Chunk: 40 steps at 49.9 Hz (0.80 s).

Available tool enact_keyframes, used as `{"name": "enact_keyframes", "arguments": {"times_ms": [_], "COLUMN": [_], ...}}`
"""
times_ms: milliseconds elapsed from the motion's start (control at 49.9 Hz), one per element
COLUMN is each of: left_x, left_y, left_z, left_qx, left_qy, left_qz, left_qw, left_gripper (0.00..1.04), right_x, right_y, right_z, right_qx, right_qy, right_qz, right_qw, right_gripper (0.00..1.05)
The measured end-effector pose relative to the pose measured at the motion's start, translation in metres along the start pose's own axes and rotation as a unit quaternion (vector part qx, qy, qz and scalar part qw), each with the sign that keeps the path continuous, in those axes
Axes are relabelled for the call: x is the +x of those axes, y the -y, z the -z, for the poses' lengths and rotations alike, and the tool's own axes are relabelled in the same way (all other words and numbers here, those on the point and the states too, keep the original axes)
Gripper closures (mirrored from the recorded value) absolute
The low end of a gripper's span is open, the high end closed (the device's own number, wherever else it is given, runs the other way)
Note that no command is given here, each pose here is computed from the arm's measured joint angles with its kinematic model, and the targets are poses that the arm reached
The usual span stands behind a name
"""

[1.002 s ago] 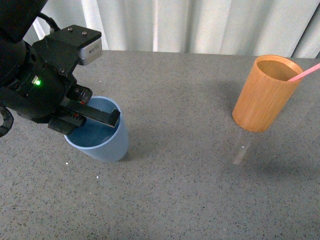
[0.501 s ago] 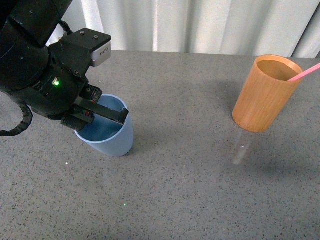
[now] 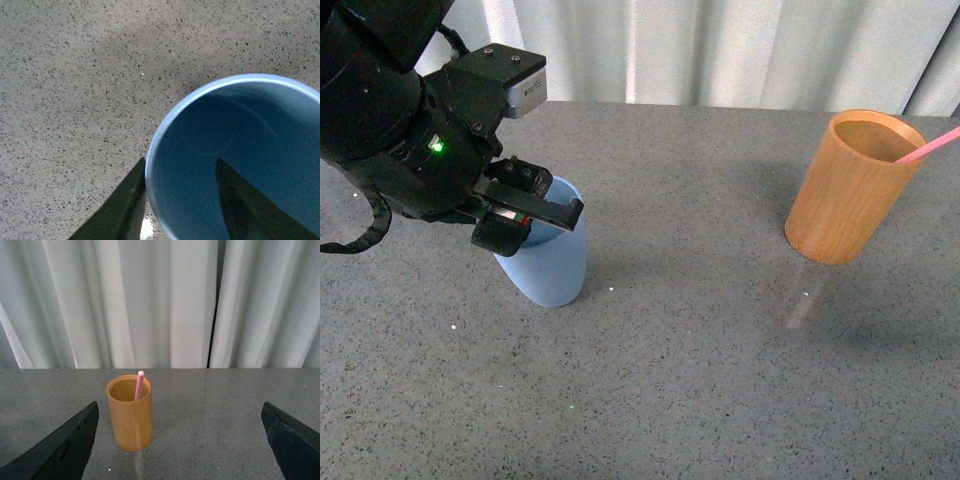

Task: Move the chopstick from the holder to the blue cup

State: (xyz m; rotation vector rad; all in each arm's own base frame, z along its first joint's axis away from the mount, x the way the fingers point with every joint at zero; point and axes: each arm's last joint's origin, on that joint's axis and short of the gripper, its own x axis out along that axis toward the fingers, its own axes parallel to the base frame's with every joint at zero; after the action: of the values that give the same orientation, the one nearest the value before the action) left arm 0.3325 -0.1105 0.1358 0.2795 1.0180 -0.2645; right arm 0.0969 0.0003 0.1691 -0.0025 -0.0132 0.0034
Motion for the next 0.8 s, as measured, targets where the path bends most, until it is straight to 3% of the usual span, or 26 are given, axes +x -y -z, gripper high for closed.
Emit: {"name": "enact_keyframes", "arguments": {"times_ms": [421, 501, 641, 802], "left_x": [-0.024, -0.034, -0.066, -0.089], "left_y": [-0.021, -0.031, -0.065, -0.091], "left_z": [-0.017, -0.024, -0.027, -0.008], "left_qx": [-0.027, -0.057, -0.141, -0.202], "left_qy": [0.049, 0.091, 0.266, 0.393], "left_qz": [-0.015, -0.011, -0.07, -0.139], "left_qw": [0.998, 0.994, 0.951, 0.886], "left_gripper": [0.06, 0.08, 0.07, 0.07], "right_x": [0.0, 0.0, 0.0, 0.0], "right_y": [0.0, 0.0, 0.0, 0.0], "right_z": [0.0, 0.0, 0.0, 0.0], "right_qx": [0.0, 0.0, 0.0, 0.0], "right_qy": [0.0, 0.0, 0.0, 0.0], "right_qz": [0.0, 0.0, 0.0, 0.0], "right_qw": [1.0, 1.0, 1.0, 1.0], "right_gripper": [0.1, 0.1, 0.1, 0.1]}}
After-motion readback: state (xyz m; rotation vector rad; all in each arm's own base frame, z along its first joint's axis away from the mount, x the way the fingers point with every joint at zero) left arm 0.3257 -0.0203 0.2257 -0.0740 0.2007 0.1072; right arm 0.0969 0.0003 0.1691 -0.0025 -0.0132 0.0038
